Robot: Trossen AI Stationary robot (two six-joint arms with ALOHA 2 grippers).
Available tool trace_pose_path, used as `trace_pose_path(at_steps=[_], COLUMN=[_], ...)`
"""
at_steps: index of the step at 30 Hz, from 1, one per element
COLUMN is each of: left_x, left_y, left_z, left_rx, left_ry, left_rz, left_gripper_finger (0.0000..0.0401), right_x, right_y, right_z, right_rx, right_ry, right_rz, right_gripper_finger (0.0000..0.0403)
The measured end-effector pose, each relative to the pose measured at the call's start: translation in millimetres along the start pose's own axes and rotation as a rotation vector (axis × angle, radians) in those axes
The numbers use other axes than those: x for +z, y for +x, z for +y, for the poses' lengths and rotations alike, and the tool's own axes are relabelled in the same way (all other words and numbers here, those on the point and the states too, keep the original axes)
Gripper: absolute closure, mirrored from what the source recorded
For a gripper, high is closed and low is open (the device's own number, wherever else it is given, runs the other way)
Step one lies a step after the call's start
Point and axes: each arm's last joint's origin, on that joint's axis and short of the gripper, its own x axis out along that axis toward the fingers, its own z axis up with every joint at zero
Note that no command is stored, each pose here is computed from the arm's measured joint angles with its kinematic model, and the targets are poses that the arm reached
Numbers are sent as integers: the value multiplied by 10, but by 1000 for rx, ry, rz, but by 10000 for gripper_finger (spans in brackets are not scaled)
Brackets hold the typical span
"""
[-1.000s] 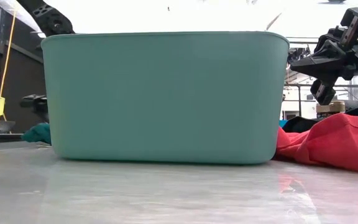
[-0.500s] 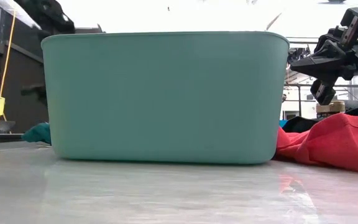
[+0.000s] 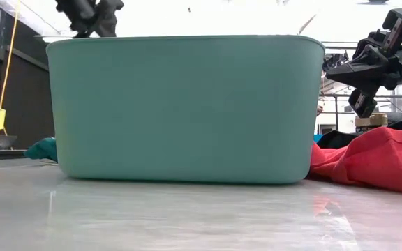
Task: Sort spices by type
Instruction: Put the top yellow seasoning bottle into the yellow bin
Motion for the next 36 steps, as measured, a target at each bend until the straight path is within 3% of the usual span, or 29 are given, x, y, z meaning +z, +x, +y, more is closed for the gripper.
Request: trace_pose_path(at_steps=[9, 14, 16, 21, 23, 25, 28, 30, 36], left_x=[234, 373, 420, 480, 492, 494, 492, 494, 560], left_y=[230, 353, 339, 216, 159, 132, 138, 157, 262], left_z=[-523, -778, -840, -870, -864, -860, -857, -864, -903], left_rx=[-171, -372, -445, -493, -501, -505, -498, -496, -500], left_ry=[161, 189, 195, 227, 255, 280, 312, 347, 409], left_rz=[0, 11, 17, -12, -33, -46, -53, -61, -121], left_gripper_finger=[238, 237, 237, 236, 236, 236, 236, 236, 235], right_x=[0, 5, 42, 224, 276, 360, 523, 653, 1071], right_y=[0, 0, -1, -49, -69, -83, -102, -58, 456], right_z=[0, -1, -5, 11, 18, 68, 207, 318, 629], right_rx=[0, -10, -61, -157, -173, -117, 48, 62, -188], right_ry=[0, -11, 32, 424, 501, 524, 452, 375, 199], right_rz=[0, -11, -91, -485, -606, -698, -776, -776, -570], right_gripper_finger=[402, 402, 402, 402, 402, 402, 402, 402, 402])
